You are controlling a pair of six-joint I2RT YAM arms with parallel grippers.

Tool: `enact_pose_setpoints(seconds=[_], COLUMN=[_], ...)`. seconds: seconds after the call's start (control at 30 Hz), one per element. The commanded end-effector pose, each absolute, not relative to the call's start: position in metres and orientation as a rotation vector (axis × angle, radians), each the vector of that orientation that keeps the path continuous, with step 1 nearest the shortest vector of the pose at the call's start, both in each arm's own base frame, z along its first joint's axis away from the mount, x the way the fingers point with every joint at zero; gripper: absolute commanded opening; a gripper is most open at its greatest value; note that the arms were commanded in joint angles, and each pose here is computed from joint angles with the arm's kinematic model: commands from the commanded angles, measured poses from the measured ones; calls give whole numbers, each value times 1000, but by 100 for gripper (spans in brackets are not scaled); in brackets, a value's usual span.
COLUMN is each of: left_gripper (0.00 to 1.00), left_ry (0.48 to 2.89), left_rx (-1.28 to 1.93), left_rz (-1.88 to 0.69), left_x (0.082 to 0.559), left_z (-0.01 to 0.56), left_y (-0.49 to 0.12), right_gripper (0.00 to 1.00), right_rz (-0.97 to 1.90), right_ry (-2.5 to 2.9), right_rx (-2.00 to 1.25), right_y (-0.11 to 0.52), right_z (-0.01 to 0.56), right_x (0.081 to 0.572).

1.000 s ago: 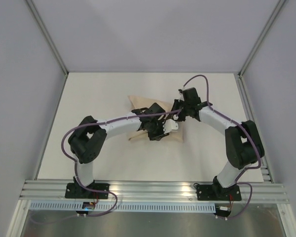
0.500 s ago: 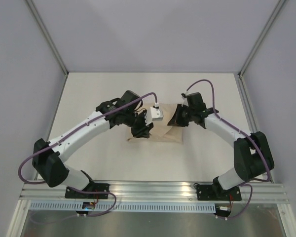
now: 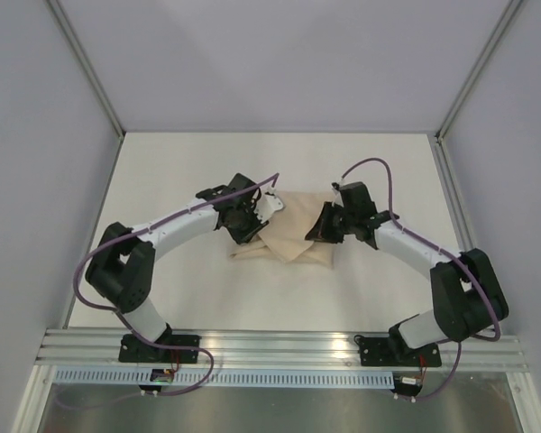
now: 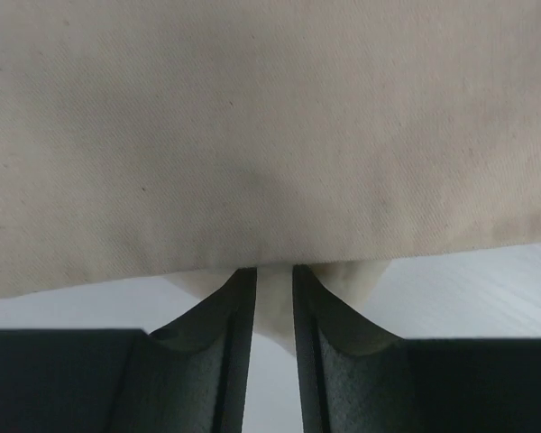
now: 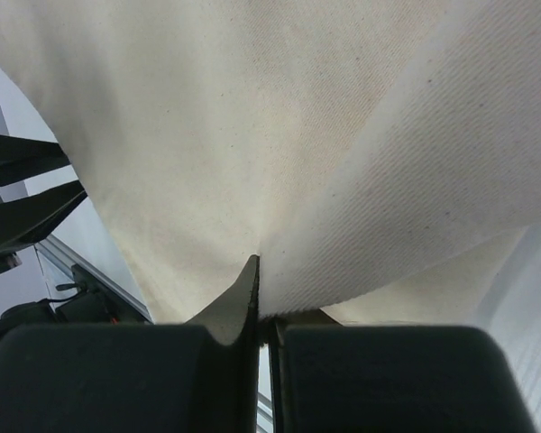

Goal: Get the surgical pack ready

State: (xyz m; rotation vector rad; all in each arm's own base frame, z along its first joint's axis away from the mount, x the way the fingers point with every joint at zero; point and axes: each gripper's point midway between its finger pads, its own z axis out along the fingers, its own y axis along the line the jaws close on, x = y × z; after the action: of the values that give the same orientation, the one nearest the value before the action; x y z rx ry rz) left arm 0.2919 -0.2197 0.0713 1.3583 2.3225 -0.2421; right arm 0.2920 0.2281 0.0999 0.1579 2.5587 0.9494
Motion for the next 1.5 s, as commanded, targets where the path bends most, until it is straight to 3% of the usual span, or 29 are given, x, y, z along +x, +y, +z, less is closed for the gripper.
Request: enact_pose_setpoints(seconds=[0.0, 0.13, 0.33, 0.47, 0.67, 0.77, 0.87, 0.9, 1.0, 1.03, 1.13, 1.33, 1.47], left_gripper=[31, 33, 49, 66, 69, 82, 83, 81, 71, 68, 66, 64, 64], left_ry=[2267, 2196, 2133, 2043, 2250, 2221, 2166, 2198, 2329, 2368, 2406, 2390, 2375], left_rx=[1285, 1317, 1423, 1410, 1184, 1066, 1065, 1089, 1160, 1176, 1203, 1213, 1215], left_rz=[-338, -476, -642, -537, -253, -247, -285, -278, -180, -148, -140, -159, -161], left_x=[291, 270, 242, 274, 332, 345, 347, 347, 342, 336, 325, 317, 316], left_z=[95, 134, 174, 173, 151, 162, 164, 149, 104, 89, 65, 69, 76], left_y=[-236, -243, -250, -259, -248, -248, -255, -255, -239, -231, -222, -220, -219], right_gripper=[0, 1, 0, 1, 2, 2, 4, 7, 32, 47, 62, 86, 92], right_rz=[990, 904, 802, 800, 821, 821, 816, 819, 805, 804, 738, 659, 735], right_ry=[2581, 2594, 2570, 2547, 2551, 2556, 2581, 2593, 2615, 2581, 2551, 2590, 2559], right_rx=[165, 264, 256, 252, 273, 273, 274, 272, 263, 244, 201, 208, 342], right_y=[241, 227, 215, 215, 217, 217, 217, 217, 215, 215, 203, 182, 174], right_z=[88, 53, 52, 57, 56, 53, 48, 47, 51, 66, 91, 117, 100], right_x=[263, 253, 261, 263, 262, 260, 257, 255, 251, 256, 253, 230, 230])
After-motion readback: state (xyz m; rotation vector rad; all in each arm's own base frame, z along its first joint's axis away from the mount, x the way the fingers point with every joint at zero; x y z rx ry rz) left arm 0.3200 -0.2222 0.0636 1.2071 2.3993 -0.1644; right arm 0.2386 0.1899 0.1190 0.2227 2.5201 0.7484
